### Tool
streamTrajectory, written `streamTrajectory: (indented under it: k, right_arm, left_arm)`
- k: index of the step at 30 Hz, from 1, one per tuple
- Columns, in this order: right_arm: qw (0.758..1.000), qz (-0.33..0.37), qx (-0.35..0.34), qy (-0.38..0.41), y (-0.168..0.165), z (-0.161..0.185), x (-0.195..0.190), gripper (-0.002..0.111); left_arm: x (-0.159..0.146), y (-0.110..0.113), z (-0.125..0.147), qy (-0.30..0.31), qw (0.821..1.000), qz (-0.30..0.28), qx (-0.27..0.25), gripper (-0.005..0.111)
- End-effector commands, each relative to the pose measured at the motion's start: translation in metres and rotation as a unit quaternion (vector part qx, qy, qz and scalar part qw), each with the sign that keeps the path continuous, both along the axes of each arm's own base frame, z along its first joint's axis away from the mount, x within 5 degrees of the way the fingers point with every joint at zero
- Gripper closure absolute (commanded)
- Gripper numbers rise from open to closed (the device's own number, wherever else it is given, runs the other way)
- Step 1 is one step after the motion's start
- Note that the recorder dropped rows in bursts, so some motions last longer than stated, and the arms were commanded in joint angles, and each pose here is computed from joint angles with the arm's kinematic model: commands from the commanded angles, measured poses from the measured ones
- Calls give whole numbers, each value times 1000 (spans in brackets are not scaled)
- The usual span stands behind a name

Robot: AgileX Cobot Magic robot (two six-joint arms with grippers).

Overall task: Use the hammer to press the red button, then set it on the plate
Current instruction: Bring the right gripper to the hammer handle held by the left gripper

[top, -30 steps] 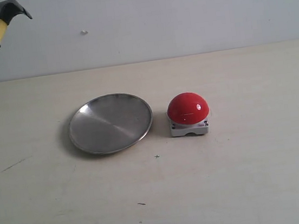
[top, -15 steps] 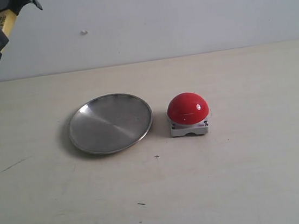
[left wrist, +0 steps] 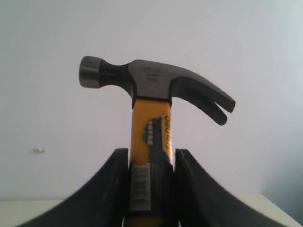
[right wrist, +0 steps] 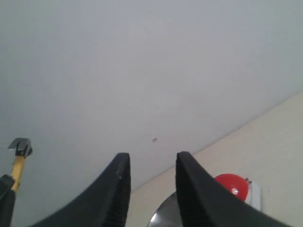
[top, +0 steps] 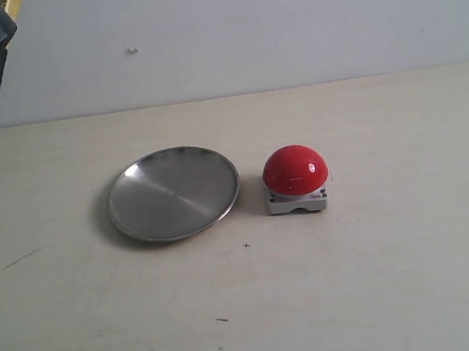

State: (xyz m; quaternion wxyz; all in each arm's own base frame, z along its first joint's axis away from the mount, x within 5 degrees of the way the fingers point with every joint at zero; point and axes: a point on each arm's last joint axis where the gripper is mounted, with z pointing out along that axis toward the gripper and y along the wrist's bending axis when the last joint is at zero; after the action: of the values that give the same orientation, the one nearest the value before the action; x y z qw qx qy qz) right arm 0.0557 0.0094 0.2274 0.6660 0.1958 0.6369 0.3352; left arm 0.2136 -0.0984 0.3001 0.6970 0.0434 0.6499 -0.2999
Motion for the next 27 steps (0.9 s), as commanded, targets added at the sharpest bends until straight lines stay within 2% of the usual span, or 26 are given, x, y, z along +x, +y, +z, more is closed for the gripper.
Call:
streamTrajectory:
  k: [1,5,8,9,12,14,16,19,27]
  right_arm:
    - [998,62,-9,-1,9,21,7,67]
    - [990,132,-44,34,33,25,34,67]
    - [971,226,-73,12,76,36,62,67]
    - [959,272,-84,14,103,38,79,67]
    - [941,319,-94,69,162,31,123,67]
    - [934,334,-91,84,195,23,146,63]
    - [921,364,-100,95,236,5,166,48]
    - [917,374,-98,96,252,0,172,40]
    - [899,432,-63,34,263,13,166,40]
  left_arm:
    - [4,-4,9,-50,998,-10,-40,107]
    - [5,-5,12,-72,995,-17,-66,107]
    - [4,-4,13,-77,994,-18,-69,107]
    - [4,-5,12,-77,995,-18,-68,107]
    - [5,-5,11,-72,995,-18,-65,107]
    - [4,-6,11,-72,996,-23,-53,107]
    - [3,-8,10,-81,996,-30,-33,107]
    - [3,-8,10,-83,996,-29,-31,107]
    - [3,-9,10,-89,996,-30,-12,107]
